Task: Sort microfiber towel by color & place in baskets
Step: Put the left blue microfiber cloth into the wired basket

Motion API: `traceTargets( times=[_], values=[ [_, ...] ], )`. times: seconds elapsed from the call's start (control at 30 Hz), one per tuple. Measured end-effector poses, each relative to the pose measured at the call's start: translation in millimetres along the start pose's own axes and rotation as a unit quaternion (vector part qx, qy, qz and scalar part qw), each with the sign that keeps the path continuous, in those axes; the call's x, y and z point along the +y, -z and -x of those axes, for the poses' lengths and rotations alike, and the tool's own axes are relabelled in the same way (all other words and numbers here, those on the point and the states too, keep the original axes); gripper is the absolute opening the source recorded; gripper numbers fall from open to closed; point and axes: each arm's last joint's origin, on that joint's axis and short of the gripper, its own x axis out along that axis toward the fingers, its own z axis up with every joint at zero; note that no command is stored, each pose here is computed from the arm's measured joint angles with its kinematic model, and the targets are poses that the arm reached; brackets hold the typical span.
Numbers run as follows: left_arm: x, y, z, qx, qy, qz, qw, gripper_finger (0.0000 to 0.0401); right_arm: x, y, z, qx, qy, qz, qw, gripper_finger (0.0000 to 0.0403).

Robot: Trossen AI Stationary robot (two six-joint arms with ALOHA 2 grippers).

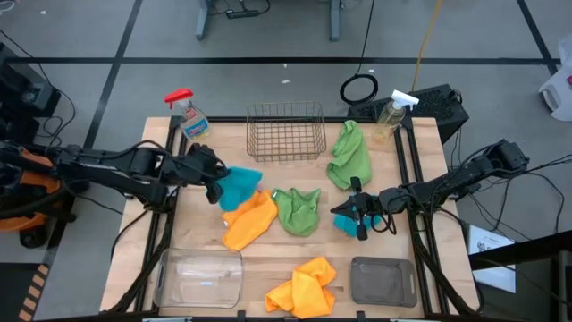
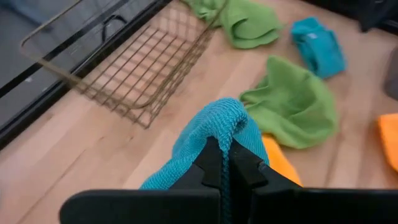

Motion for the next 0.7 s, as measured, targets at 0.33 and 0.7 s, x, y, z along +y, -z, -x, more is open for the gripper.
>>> traceTargets(
  times=[0.33, 0.7],
  values=[
    [-4.8, -24.6, 12.5, -0.026, 0.017, -0.049, 0.998, 0.0003, 0.3, -3.4, 0.1, -0.017, -0.002, -0.033, 0.999, 0.0],
    [-34.3, -66.1, -15.4, 0.003, 0.045, -0.113, 0.993, 0.0003, 0.3, -3.4, 0.1, -0.017, -0.003, -0.047, 0.999, 0.0]
  ],
)
